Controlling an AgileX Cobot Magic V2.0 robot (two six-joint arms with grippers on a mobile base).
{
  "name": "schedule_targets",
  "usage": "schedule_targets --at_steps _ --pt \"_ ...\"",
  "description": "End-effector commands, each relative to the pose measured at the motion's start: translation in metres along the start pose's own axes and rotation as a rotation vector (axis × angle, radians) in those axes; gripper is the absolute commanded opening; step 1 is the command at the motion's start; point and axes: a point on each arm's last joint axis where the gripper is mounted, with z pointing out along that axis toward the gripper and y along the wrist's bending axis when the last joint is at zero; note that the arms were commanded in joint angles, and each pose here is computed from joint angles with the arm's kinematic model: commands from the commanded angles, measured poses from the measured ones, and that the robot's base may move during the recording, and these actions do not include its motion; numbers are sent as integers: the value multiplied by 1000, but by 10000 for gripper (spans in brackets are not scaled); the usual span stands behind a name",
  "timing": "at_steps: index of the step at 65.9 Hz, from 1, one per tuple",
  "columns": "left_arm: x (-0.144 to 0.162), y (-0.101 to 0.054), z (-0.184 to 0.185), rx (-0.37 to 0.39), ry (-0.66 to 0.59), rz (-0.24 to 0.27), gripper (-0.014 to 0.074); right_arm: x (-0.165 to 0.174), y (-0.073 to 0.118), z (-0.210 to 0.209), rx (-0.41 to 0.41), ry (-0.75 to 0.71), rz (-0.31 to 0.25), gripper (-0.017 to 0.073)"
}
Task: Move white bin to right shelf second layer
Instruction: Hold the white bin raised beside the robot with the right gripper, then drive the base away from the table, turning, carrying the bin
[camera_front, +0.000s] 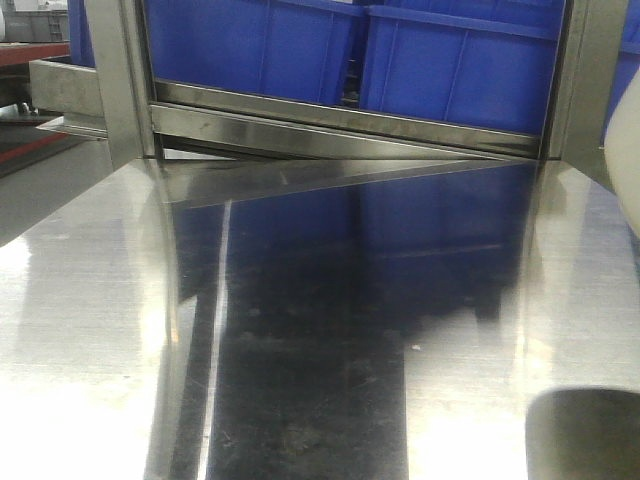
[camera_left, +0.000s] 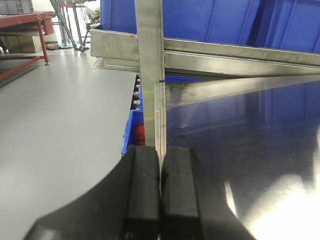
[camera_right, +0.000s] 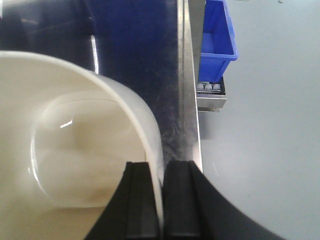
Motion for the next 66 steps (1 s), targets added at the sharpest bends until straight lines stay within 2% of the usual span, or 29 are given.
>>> schedule_targets --at_steps 1,66 --pt "4 0 1 3 -65 -5 85 -15 2 -7 -10 -115 15 48" --pt "4 0 1 3 -65 -5 85 -15 2 -7 -10 -115 15 48"
